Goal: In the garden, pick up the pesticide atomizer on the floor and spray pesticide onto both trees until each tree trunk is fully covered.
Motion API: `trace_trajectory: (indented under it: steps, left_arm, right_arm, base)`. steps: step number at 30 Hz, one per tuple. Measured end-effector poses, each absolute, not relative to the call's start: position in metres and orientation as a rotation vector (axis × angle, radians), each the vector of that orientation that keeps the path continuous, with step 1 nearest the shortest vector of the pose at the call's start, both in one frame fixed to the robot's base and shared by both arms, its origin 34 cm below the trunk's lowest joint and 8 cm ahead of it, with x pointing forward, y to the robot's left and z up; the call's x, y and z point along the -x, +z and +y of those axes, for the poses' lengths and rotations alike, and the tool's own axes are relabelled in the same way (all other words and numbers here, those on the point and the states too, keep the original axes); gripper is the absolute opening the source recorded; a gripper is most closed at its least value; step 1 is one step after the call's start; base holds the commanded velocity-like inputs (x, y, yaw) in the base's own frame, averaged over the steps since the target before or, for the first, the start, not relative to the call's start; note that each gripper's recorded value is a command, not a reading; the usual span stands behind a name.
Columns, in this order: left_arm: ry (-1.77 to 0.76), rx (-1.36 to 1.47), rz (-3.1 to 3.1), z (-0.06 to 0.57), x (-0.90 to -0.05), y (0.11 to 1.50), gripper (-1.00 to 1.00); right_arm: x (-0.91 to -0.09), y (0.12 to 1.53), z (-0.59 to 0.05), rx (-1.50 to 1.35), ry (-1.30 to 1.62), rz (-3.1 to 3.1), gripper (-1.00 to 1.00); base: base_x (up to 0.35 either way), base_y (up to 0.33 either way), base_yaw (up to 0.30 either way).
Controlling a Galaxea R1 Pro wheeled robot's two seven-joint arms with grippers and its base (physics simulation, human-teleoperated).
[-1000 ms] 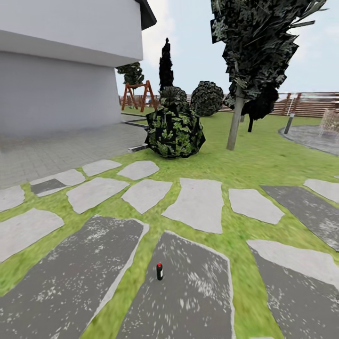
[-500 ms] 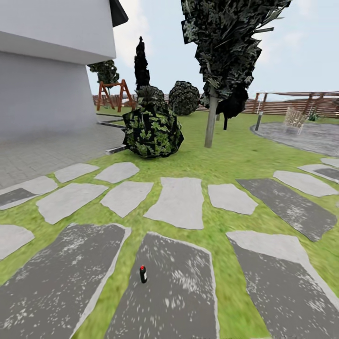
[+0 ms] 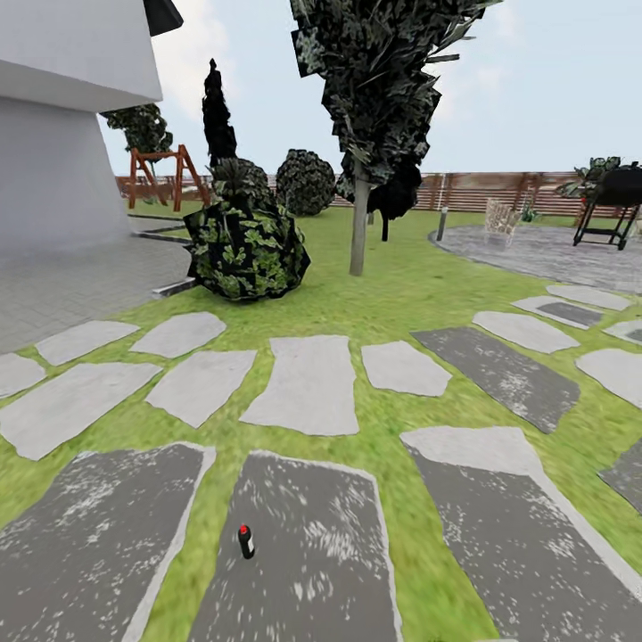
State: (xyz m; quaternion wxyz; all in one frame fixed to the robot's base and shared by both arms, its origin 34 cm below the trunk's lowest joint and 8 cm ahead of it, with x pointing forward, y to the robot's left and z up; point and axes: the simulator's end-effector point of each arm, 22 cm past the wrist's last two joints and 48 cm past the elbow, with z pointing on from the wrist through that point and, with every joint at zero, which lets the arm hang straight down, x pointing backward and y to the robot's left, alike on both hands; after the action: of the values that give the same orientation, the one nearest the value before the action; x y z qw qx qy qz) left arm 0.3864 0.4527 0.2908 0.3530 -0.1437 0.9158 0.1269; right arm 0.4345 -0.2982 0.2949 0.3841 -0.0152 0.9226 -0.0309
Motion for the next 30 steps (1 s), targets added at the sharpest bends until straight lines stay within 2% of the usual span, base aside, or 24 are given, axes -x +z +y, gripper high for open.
trace_trajectory:
  steps: [7,19,21,26,30]
  left_arm:
    - [0.330,0.373,2.372,0.453,-0.385,0.290,1.00]
    - [0.323,0.363,2.373,0.451,-0.391,0.290,1.00]
    - [0.255,0.325,2.236,0.441,-0.502,0.336,1.00]
    - [0.198,0.310,2.255,0.428,-0.577,0.367,1.00]
    - [0.164,0.278,2.227,0.409,-0.618,0.390,1.00]
  right_arm:
    - [-0.433,0.293,-0.298,0.040,-0.080,2.357,1.00]
    - [-0.430,0.291,-0.303,0.019,-0.086,2.364,1.00]
    - [-0.533,0.361,-0.305,-0.014,-0.083,2.143,1.00]
    - [-0.660,0.470,-0.301,-0.004,-0.077,1.912,1.00]
    - [-0.708,0.499,-0.301,0.015,-0.091,1.969,1.00]
  base:
    - [0.140,0.000,-0.267]
    - [0.006,0.000,-0.024]
    - [0.000,0.000,0.000]
    - [0.000,0.000,0.000]
    - [0.000,0.000,0.000]
